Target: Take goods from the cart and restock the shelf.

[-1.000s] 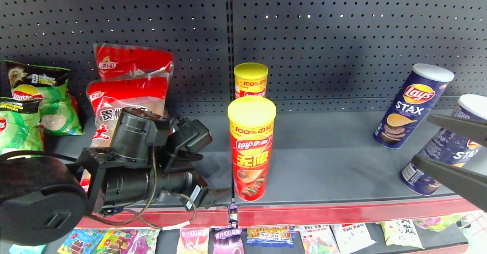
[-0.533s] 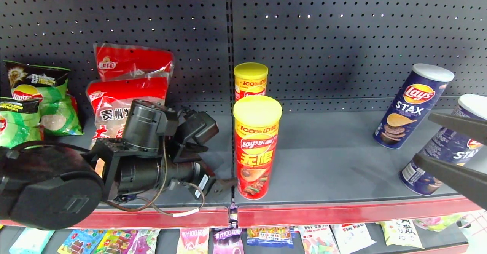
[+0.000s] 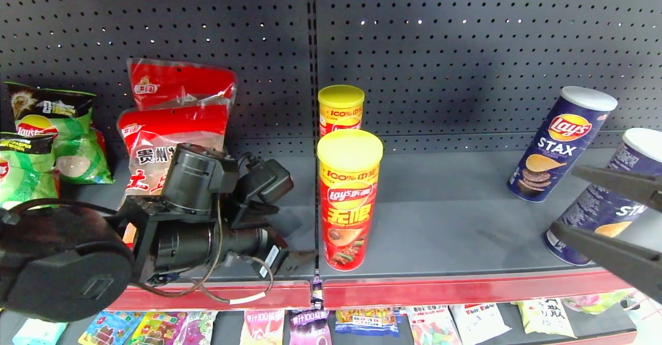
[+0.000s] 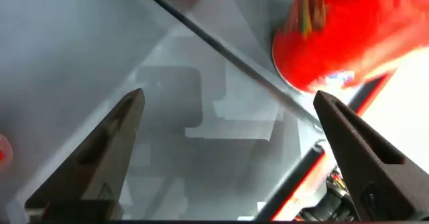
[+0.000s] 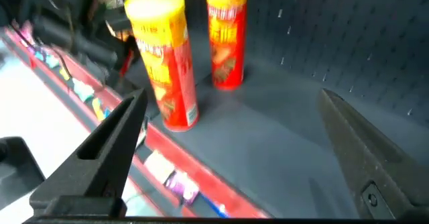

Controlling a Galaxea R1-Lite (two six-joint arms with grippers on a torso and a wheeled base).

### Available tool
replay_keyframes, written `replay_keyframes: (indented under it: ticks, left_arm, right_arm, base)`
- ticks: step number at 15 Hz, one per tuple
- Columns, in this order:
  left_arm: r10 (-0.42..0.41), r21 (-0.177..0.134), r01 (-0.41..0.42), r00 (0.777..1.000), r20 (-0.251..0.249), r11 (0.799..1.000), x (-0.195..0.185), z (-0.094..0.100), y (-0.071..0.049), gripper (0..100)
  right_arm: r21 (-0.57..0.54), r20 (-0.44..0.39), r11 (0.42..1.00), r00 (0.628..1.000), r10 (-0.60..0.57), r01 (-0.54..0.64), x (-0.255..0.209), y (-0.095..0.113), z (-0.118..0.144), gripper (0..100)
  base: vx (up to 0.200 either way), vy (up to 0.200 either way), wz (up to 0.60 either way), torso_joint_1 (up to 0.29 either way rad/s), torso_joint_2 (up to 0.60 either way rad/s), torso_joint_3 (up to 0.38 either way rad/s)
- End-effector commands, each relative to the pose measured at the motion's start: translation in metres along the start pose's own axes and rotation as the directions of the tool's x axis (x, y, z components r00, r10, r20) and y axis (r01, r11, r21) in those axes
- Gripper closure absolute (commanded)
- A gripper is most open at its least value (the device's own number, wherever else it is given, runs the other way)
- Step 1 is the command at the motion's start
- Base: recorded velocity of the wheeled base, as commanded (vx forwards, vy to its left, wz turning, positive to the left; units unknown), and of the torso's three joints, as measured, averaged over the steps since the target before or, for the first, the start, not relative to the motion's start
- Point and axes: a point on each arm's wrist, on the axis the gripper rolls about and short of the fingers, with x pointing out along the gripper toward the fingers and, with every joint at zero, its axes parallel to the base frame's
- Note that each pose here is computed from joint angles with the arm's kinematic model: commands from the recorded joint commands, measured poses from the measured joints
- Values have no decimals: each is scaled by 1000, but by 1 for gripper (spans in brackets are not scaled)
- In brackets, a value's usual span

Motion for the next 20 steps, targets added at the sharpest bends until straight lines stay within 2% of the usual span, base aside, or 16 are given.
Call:
replay_keyframes:
  ticks: [1,2,3,4,5,7,8,9,10,12,17,20]
  left_arm:
    - [15,-9,-15,1000,-6,1000,-18,-11,-2,0]
    - [28,-18,-28,999,-20,999,-27,-21,-1,0]
    - [28,-18,-28,999,-20,999,-27,-21,-1,0]
    - [33,-23,-34,999,-23,999,-46,-35,-7,0]
    - [34,-24,-35,999,-17,999,-54,-39,-9,0]
    - [50,-23,-49,999,8,999,-67,-42,-11,0]
    - [72,-22,-72,997,39,997,-82,-44,-13,0]
    - [79,-22,-78,995,54,997,-88,-45,-14,0]
    - [97,-30,-95,993,72,995,-103,-53,-18,0]
    - [108,-51,-104,992,64,993,-126,-69,-25,0]
    - [149,-100,-140,985,82,985,-160,-82,-32,0]
    - [158,-113,-149,985,75,982,-173,-91,-35,0]
  right_arm:
    - [24,-126,1000,992,22,-19,20,-2,-8,0]
    - [33,-182,999,983,29,-24,39,-6,-11,0]
    - [33,-182,999,983,29,-24,39,-6,-11,0]
    - [47,-265,997,962,67,-57,75,-6,-16,0]
    - [56,-318,996,944,88,-74,86,-4,-27,0]
    - [65,-369,994,924,102,-84,98,-2,-38,0]
    - [69,-397,990,907,140,-122,108,6,-43,0]
    - [71,-406,990,903,142,-124,112,6,-45,0]
    - [72,-430,989,891,147,-128,119,7,-50,0]
    - [73,-449,987,880,158,-140,128,11,-54,0]
    - [78,-472,987,868,158,-137,147,10,-58,0]
    - [69,-492,992,861,130,-110,160,8,-63,0]
  base:
    - [0,0,0,0,0,0]
    - [0,0,0,0,0,0]
    - [0,0,0,0,0,0]
    - [0,0,0,0,0,0]
    - [0,0,0,0,0,0]
    - [0,0,0,0,0,0]
    - [0,0,0,0,0,0]
    - [0,0,0,0,0,0]
    - [0,0,0,0,0,0]
    - [0,0,0,0,0,0]
    - [0,0,0,0,0,0]
    - [0,0,0,0,0,0]
